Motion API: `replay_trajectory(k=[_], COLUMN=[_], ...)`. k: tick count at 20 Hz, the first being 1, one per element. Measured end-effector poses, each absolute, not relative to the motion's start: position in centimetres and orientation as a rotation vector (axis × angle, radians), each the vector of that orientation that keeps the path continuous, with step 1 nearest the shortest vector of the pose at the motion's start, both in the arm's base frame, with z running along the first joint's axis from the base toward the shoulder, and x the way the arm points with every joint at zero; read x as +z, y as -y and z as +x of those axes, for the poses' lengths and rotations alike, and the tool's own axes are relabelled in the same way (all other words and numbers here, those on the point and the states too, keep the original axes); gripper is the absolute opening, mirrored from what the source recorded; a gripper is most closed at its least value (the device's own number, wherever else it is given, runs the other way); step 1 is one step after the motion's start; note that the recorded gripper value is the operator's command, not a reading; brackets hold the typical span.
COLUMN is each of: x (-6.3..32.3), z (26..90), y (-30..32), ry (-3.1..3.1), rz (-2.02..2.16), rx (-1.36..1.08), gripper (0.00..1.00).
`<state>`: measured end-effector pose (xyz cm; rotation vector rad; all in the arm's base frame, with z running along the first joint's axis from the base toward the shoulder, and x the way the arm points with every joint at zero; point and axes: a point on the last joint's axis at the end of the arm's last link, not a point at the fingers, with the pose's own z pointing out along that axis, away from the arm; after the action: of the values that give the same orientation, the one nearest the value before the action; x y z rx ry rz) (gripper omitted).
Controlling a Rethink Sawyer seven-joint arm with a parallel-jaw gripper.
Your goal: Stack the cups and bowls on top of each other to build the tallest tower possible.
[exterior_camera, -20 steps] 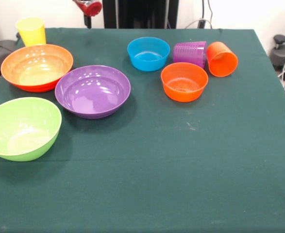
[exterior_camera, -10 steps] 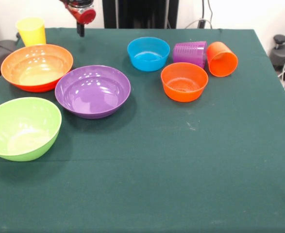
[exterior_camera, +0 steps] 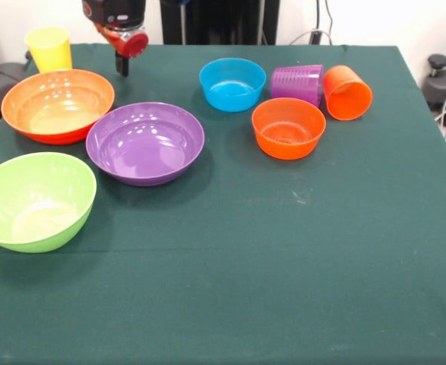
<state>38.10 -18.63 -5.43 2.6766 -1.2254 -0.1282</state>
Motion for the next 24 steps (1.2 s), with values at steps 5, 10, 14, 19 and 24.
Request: replay_trajectory(k=[5, 10, 14, 19, 24], x=[-6.0, -6.0, -6.1, -6.1, -5.4], z=[39.5, 40.0, 40.3, 40.6, 41.8], y=[19.5, 19.9, 20.0, 20.1, 20.9], ry=[1.176, 1.149, 1.136, 1.123, 1.118], rz=[2.687, 2.693, 2.693, 2.692, 2.691], rx=[-0.127, -0.192, -0.219, -0.234, -0.195], gripper=[0.00, 0.00, 0.00, 0.00, 0.00])
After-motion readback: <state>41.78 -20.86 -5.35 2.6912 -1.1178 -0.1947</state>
